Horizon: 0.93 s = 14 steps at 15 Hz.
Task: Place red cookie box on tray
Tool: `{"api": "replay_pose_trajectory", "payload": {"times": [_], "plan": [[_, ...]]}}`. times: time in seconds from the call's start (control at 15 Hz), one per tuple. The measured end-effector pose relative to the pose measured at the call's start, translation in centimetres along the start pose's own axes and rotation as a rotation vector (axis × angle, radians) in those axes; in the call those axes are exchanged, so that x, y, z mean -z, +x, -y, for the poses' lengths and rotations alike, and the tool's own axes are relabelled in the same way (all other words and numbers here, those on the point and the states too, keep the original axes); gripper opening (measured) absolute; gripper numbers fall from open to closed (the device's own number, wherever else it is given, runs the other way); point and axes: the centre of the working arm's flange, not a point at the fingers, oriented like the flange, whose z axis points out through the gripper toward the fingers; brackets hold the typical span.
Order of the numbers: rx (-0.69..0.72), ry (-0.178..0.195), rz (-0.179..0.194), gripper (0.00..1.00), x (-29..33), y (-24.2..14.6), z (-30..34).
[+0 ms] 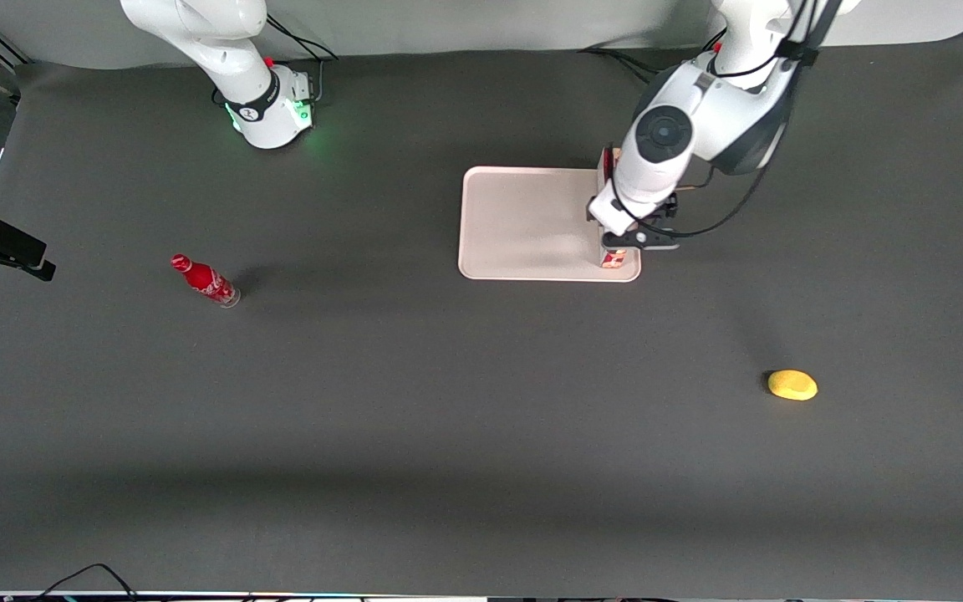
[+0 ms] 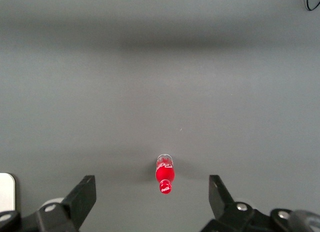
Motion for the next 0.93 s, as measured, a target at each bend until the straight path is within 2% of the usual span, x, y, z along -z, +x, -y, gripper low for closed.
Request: {"api": "replay_pose_trajectory", "payload": {"times": [0.2,0.33,0.47,0.6,0.67,0.8,0.93], "plan": [[-0.007,-0.01,0.025,1.0,8.6,3.9,4.9],[-0.014,-0.035,0.015,1.0,14.6,5.8,8.8],[-0.01,-0.05,-0.046,1.0,20.1,7.2,12.5],[-0.027,-0.04,-0.116,1.0,23.8,8.2,16.1],[-0.03,-0.038,-0.138,1.0,25.0,8.5,17.7],[-0.025,-0.04,-0.156,1.0,26.0,9.0,19.9],[-0.023,-0.035,-0.153,1.0,25.8,9.2,20.2]]}}
